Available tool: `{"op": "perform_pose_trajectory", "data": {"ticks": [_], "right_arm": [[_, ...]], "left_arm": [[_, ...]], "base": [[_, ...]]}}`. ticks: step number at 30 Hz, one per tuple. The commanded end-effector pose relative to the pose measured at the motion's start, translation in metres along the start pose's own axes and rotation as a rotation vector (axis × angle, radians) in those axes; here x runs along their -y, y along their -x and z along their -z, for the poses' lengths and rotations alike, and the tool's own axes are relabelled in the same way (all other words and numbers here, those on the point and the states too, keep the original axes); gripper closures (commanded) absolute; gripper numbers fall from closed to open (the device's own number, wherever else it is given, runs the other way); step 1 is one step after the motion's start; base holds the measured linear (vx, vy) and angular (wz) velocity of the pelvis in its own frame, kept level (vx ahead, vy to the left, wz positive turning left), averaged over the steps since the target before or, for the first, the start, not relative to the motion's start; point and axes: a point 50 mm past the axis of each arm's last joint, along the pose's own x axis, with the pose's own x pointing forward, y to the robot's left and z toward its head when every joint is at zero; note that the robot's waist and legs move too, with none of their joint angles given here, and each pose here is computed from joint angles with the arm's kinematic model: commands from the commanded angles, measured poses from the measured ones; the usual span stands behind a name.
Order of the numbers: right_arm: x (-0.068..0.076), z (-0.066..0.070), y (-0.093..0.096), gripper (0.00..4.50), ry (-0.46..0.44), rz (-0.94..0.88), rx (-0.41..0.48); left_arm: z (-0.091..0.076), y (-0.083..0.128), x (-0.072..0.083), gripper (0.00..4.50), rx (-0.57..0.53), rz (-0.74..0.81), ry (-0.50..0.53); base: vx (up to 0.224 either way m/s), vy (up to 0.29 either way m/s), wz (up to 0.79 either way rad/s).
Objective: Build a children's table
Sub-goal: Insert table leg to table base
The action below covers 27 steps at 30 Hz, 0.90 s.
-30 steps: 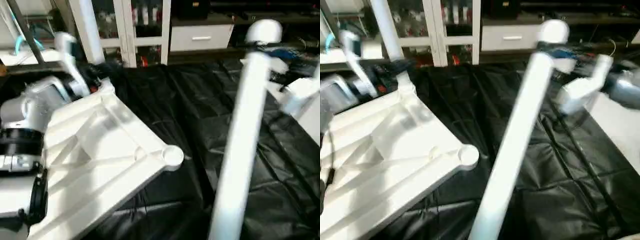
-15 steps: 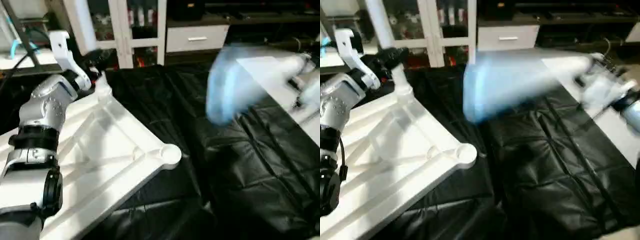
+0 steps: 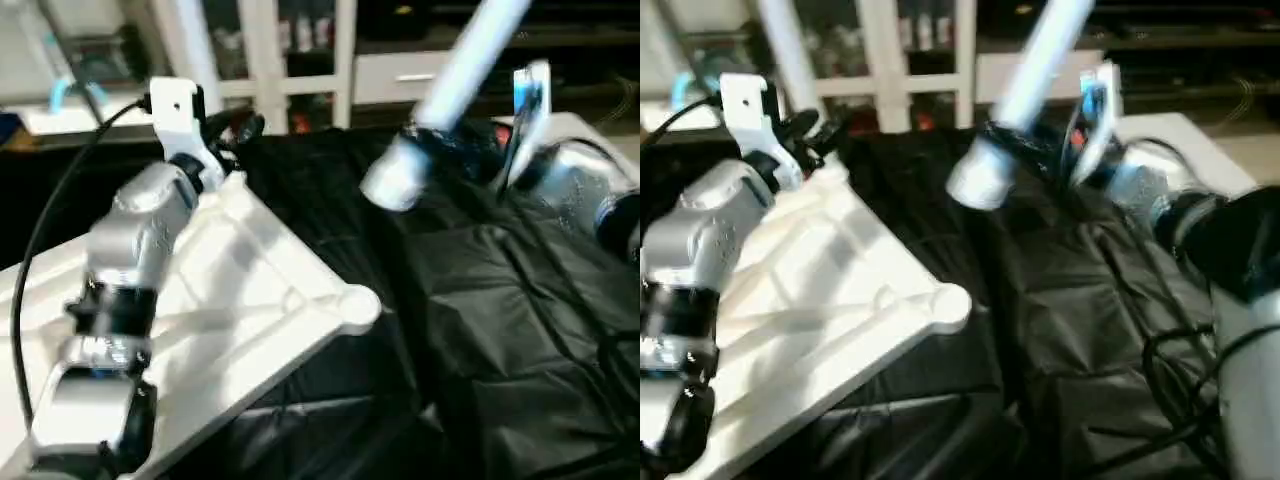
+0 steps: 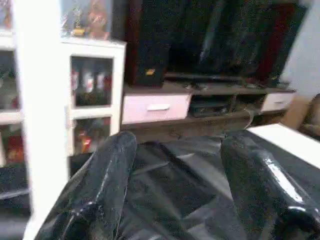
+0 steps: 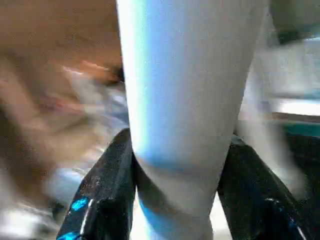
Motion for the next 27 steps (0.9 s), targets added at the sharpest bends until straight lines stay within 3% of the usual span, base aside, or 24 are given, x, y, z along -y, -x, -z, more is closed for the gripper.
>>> {"op": "perform_pose_trajectory", "data": {"ticks": [1, 4, 5, 6, 7, 8, 9, 10, 11, 12, 15, 16, 17, 18, 19, 20, 24, 25, 27], "right_arm": [[-0.008, -0.003, 0.005, 2.67, -0.075, -0.086, 0.042], [-0.011, -0.003, 0.019, 2.67, -0.190, -0.112, 0.144], [-0.009, 0.000, 0.022, 2.67, -0.171, -0.104, 0.148], [-0.001, 0.008, 0.021, 2.67, -0.049, -0.058, 0.117], [0.001, 0.010, 0.021, 2.67, -0.006, -0.043, 0.104], [0.009, 0.018, 0.019, 2.67, 0.127, 0.044, 0.052], [0.019, 0.023, 0.017, 2.67, 0.285, 0.186, 0.026], [0.023, 0.024, 0.018, 2.67, 0.318, 0.268, 0.038], [0.031, 0.025, 0.023, 2.67, 0.455, 0.444, 0.025], [0.033, 0.026, 0.027, 2.67, 0.516, 0.523, 0.024], [0.045, 0.020, 0.043, 2.67, 0.592, 0.693, 0.078], [0.052, 0.023, 0.049, 2.67, 0.624, 0.738, 0.046], [0.062, 0.035, 0.068, 2.67, 0.774, 0.872, -0.129], [0.063, 0.041, 0.072, 2.67, 0.840, 0.902, -0.215], [0.063, 0.041, 0.072, 2.67, 0.840, 0.902, -0.215], [0.063, 0.053, 0.081, 2.67, 0.943, 0.919, -0.325], [0.061, 0.075, 0.097, 2.67, 0.942, 0.960, -0.271], [0.061, 0.075, 0.097, 2.67, 0.942, 0.960, -0.271], [0.058, 0.085, 0.106, 2.67, 0.917, 1.011, -0.166]], "left_arm": [[-0.004, 0.002, 0.003, 1.39, 0.023, 0.025, -0.040], [0.003, 0.013, 0.005, 1.39, 0.038, 0.005, -0.078], [0.006, 0.018, 0.006, 1.39, 0.033, -0.005, -0.098], [0.010, 0.021, 0.007, 1.39, 0.023, -0.019, -0.115], [0.011, 0.022, 0.008, 1.39, 0.019, -0.024, -0.119], [0.013, 0.023, 0.008, 1.39, 0.013, -0.037, -0.122], [0.015, 0.024, 0.008, 1.39, 0.007, -0.054, -0.124], [0.016, 0.025, 0.008, 1.39, 0.004, -0.063, -0.131], [0.018, 0.026, 0.008, 1.39, 0.005, -0.066, -0.132], [0.019, 0.026, 0.008, 1.39, 0.005, -0.067, -0.131], [0.026, 0.028, 0.009, 1.39, 0.000, -0.066, -0.137], [0.029, 0.030, 0.007, 1.39, -0.011, -0.072, -0.147], [0.039, 0.034, 0.003, 1.39, -0.060, -0.090, -0.188], [0.042, 0.036, 0.001, 1.39, -0.076, -0.095, -0.204], [0.042, 0.036, 0.001, 1.39, -0.076, -0.095, -0.204], [0.049, 0.039, -0.003, 1.39, -0.096, -0.115, -0.220], [0.061, 0.041, -0.001, 1.39, -0.097, -0.097, -0.227], [0.061, 0.041, -0.001, 1.39, -0.097, -0.097, -0.227], [0.067, 0.040, 0.008, 1.39, -0.087, -0.049, -0.243]], "base": [[0.000, 0.000, 0.00], [0.000, 0.000, 0.00], [0.000, 0.000, 0.00], [0.000, 0.000, 0.00], [0.000, 0.000, 0.00], [0.000, 0.000, 0.00], [0.000, 0.000, 0.00], [0.000, 0.000, 0.00], [0.000, 0.000, 0.00], [0.000, 0.000, 0.00], [0.000, 0.000, 0.00], [0.000, 0.000, 0.00], [0.000, 0.000, 0.00], [0.000, 0.000, 0.00], [0.000, 0.000, 0.00], [0.000, 0.000, 0.00], [0.000, 0.000, 0.00], [0.000, 0.000, 0.00], [0.000, 0.000, 0.00]]}}
